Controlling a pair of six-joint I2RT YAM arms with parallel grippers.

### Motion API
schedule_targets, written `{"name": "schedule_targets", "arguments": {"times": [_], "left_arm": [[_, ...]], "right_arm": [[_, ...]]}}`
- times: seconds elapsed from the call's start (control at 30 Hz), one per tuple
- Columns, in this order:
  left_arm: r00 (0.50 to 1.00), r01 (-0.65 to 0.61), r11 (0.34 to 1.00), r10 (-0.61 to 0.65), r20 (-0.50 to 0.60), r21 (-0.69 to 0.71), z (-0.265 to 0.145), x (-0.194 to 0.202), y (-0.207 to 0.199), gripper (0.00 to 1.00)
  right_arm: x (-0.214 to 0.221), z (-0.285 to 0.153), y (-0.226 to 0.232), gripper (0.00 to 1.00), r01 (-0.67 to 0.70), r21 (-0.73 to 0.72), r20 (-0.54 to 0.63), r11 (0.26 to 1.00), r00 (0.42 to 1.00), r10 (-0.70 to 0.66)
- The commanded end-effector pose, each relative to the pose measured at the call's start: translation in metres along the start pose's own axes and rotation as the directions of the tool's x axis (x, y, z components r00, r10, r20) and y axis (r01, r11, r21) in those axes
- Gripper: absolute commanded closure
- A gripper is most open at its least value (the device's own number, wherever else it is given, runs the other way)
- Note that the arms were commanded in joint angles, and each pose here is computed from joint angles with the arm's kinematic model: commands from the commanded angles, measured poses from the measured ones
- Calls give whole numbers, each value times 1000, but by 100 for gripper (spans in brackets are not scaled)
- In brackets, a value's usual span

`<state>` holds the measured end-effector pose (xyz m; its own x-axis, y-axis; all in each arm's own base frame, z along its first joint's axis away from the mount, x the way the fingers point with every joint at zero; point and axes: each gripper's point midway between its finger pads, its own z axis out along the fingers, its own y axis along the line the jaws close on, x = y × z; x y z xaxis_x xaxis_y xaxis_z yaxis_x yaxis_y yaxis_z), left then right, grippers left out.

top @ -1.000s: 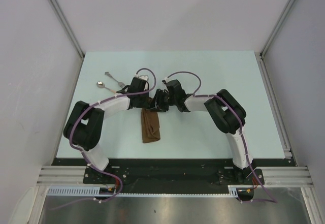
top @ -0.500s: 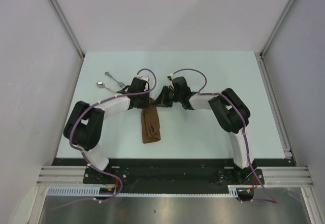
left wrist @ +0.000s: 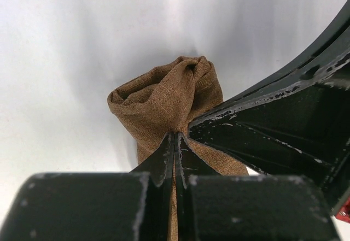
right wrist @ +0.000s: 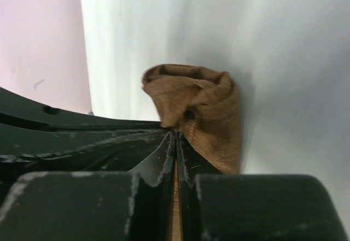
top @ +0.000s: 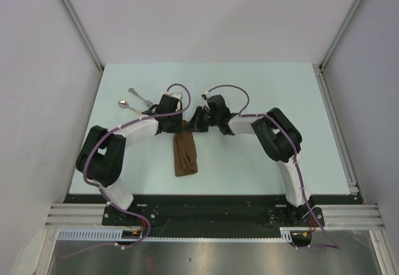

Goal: Fold the napkin into a case and place the utensils inside
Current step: Stuff the top corner of the smaller-rectangle-folded napkin into the folded napkin.

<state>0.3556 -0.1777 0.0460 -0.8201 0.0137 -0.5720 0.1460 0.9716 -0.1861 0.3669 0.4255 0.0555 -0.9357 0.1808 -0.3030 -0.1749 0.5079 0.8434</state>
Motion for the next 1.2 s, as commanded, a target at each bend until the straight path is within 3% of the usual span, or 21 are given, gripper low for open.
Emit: {"name": "schedule_targets", "arguments": {"times": [0.0, 0.63, 0.87, 0.97, 1.17], "left_arm": [[999, 32, 999, -33, 3, 20, -8, -5, -3, 100], [999, 46, 998, -46, 16, 49, -11, -10, -9, 100], [996, 82, 996, -81, -23, 46, -5, 4, -8, 100], [995, 89, 995, -88, -34, 33, -1, 9, -5, 100], [990, 134, 991, -134, -51, 8, 4, 13, 4, 100]], "right_arm": [[-14, -15, 10, 94, 54, -7, 46, 999, 997, -54], [5, 17, -4, 96, -40, -60, -6, 997, 999, 40], [-9, 29, 26, 96, -124, -217, 12, 968, 991, 130], [-12, 37, 13, 96, -170, -221, 23, 960, 984, 179], [-15, 42, 36, 97, -281, -375, 5, 883, 952, 305]]}}
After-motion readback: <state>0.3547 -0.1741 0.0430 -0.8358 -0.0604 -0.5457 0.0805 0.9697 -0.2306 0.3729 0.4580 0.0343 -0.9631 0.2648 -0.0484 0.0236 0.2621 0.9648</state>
